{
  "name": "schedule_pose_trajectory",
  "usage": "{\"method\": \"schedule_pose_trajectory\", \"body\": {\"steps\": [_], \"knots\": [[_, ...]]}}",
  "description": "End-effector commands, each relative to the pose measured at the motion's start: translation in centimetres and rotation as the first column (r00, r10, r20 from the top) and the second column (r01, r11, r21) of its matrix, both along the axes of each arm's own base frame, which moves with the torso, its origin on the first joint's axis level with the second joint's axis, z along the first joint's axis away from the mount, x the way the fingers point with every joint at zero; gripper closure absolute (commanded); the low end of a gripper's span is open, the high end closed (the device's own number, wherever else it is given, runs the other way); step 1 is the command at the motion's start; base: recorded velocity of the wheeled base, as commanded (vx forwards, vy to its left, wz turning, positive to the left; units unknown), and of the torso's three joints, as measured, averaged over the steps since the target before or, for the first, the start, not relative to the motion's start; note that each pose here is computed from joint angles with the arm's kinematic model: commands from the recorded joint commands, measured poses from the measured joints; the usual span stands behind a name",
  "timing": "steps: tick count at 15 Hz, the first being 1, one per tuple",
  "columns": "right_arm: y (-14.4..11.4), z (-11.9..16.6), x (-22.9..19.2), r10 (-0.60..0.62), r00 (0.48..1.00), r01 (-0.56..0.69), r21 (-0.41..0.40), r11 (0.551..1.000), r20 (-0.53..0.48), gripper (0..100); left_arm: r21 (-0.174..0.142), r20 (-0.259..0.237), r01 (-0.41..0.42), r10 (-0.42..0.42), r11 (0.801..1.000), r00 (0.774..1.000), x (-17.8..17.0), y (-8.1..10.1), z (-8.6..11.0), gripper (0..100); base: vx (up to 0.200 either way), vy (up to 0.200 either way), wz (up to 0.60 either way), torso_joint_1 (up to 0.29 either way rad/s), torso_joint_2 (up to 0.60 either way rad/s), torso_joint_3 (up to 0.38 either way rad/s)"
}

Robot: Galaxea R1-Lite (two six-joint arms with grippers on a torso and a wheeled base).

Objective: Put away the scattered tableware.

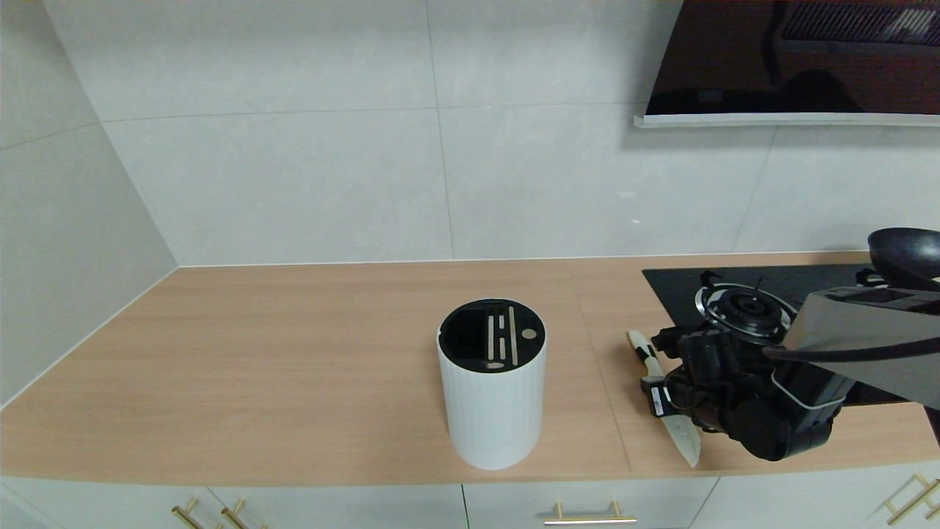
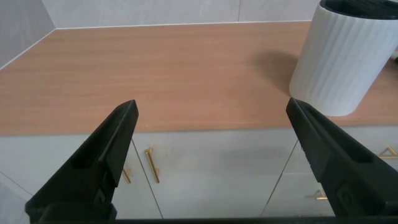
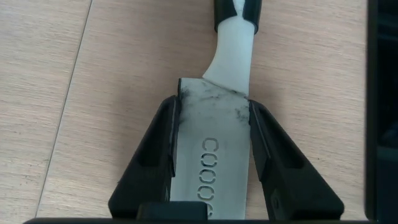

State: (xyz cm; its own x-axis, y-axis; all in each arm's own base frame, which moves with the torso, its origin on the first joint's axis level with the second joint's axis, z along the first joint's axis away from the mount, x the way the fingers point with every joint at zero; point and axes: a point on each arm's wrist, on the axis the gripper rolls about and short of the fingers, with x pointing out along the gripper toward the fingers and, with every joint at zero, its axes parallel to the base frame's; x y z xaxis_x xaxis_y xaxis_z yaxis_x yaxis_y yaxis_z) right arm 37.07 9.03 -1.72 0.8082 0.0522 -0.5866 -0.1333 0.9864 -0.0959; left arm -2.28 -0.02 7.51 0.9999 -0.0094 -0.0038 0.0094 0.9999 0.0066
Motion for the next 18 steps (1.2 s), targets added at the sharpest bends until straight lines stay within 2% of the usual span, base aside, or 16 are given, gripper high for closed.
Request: {"method": "schedule_pose_trajectory", "body": {"steps": [1,5,7,8,9,10,11,12,13,15,16,17,18], "knots": [[0.0,1.2,-0.1,-0.001,1.000,0.000,0.008,1.000,0.028,100,0.001,-0.001,0.000,0.000,1.000,1.000,0.0,0.0,0.0,0,0.000,0.000,0.00,0.000,0.00,0.000],[-0.4,8.1,-2.8,-0.014,0.987,0.002,0.072,0.997,0.161,100,0.006,-0.001,0.000,0.000,1.000,1.000,0.0,0.0,0.0,0,0.000,0.000,0.00,0.000,0.00,0.000],[-0.6,9.9,-3.8,-0.014,0.980,-0.002,0.082,0.997,0.200,100,0.004,0.001,0.000,0.000,1.000,1.000,0.0,0.0,0.0,0,0.000,0.000,0.00,0.000,0.00,0.000],[-0.2,11.8,-4.8,0.002,0.969,-0.026,0.094,0.995,0.246,100,0.007,0.001,0.003,-0.003,1.000,1.000,0.0,0.0,0.0,0,0.000,0.000,0.00,0.000,0.00,0.000],[0.2,13.4,-6.0,0.022,0.958,-0.055,0.106,0.993,0.285,100,0.027,0.035,0.002,-0.003,1.000,0.999,0.0,0.0,0.4,0,0.000,0.000,0.00,0.000,0.00,0.000],[0.6,14.6,-6.9,0.047,0.947,-0.088,0.114,0.990,0.317,100,0.040,0.102,0.008,-0.012,0.999,0.995,-0.2,0.0,1.3,0,0.000,0.000,0.00,0.000,0.00,0.000],[1.1,15.6,-7.5,0.069,0.936,-0.117,0.121,0.986,0.344,100,0.044,0.122,0.036,-0.041,0.998,0.992,-0.4,-0.1,2.0,0,0.000,0.000,0.00,0.000,0.00,0.000],[1.5,17.0,-7.8,0.096,0.917,-0.159,0.133,0.978,0.388,100,0.046,0.081,0.152,-0.156,0.987,0.984,-0.4,-0.3,3.9,0,0.000,0.000,0.00,0.000,0.00,0.000],[2.0,18.5,-7.8,0.112,0.896,-0.190,0.144,0.971,0.429,100,0.023,0.038,0.263,-0.264,0.965,0.964,-0.4,-0.5,6.0,0,0.000,0.000,0.00,0.000,0.00,0.000],[3.2,21.1,-7.6,0.133,0.875,-0.227,0.151,0.962,0.465,100,-0.017,-0.047,0.466,-0.466,0.885,0.884,1.4,-0.9,10.7,0,0.000,0.000,0.00,0.000,0.00,0.000],[3.9,22.0,-7.9,0.149,0.871,-0.245,0.150,0.958,0.468,100,-0.043,-0.090,0.523,-0.524,0.851,0.847,3.0,-1.1,12.2,0,0.000,0.000,0.00,0.000,0.00,0.000],[5.0,22.6,-8.3,0.179,0.864,-0.279,0.152,0.948,0.470,100,-0.075,-0.155,0.575,-0.579,0.815,0.801,5.4,-1.4,13.4,0,0.000,0.000,0.00,0.000,0.00,0.000],[6.0,22.9,-8.7,0.205,0.855,-0.311,0.155,0.938,0.475,100,-0.089,-0.194,0.608,-0.613,0.789,0.766,7.7,-1.6,14.5,0,0.000,0.000,0.00,0.000,0.00,0.000]]}}
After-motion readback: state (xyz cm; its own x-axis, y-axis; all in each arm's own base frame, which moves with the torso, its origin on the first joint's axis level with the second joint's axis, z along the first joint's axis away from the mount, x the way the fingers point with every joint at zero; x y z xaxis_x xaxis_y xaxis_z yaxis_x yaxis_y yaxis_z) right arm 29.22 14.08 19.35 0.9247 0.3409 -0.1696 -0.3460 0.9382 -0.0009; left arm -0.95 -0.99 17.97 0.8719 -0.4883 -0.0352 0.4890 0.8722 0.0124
